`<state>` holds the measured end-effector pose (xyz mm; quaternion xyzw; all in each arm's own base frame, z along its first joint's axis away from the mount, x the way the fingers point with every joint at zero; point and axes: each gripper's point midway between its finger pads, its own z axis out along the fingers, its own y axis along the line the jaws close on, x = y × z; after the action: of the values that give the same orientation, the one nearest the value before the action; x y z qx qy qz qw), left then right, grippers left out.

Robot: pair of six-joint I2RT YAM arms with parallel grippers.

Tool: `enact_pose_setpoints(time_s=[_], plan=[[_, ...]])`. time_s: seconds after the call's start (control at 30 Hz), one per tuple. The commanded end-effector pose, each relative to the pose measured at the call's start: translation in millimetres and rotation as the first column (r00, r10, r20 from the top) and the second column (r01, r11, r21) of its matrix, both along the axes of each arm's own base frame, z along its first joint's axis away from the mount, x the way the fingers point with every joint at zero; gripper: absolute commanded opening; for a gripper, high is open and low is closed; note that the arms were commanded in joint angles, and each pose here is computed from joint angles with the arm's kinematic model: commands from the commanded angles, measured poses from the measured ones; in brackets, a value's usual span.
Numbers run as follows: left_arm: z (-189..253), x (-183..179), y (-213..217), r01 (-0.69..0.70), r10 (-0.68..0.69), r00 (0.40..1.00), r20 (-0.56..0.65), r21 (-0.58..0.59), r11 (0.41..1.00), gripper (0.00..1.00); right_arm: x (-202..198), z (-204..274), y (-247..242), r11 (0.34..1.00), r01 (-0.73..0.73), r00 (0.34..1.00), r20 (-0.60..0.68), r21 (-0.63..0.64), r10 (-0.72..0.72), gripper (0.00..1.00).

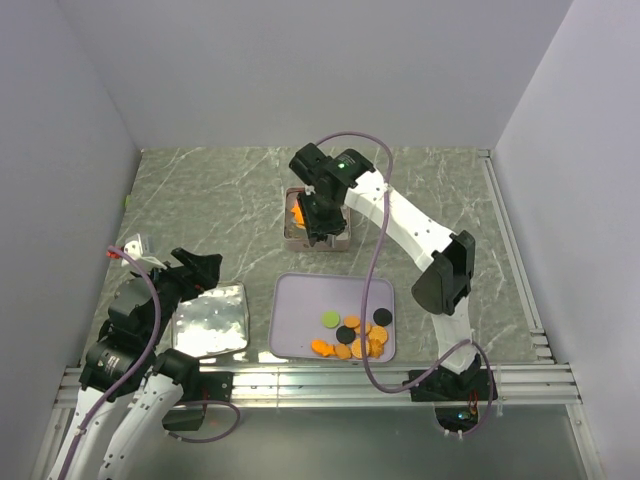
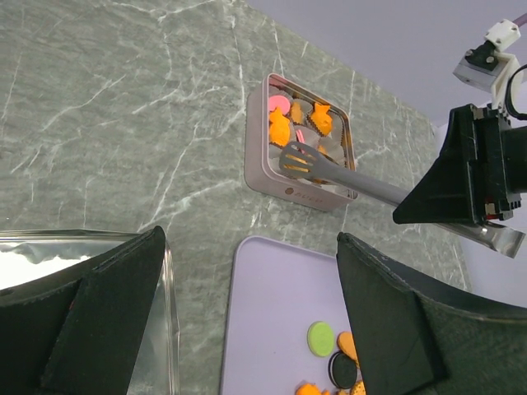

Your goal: Pack the cookies

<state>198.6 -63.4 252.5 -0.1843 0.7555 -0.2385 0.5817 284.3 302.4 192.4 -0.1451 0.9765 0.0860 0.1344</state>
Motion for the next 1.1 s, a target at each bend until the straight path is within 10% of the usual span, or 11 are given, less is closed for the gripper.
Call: enact_pose_setpoints(time_s=[0.0,1.07], plan=[[12,0,2,-0.010,0.011,0.999,0.033,-0.013,1.000,0.92,4,12,10,0.999,-0.028,0.999,0.021,0.045,0.027,0.36],[12,0,3,-0.020,0.020,0.999,0.030,-0.020,1.000,0.93,13,17,6,0.998,0.000,1.000,0.027,0.056,-0.001,0.56]])
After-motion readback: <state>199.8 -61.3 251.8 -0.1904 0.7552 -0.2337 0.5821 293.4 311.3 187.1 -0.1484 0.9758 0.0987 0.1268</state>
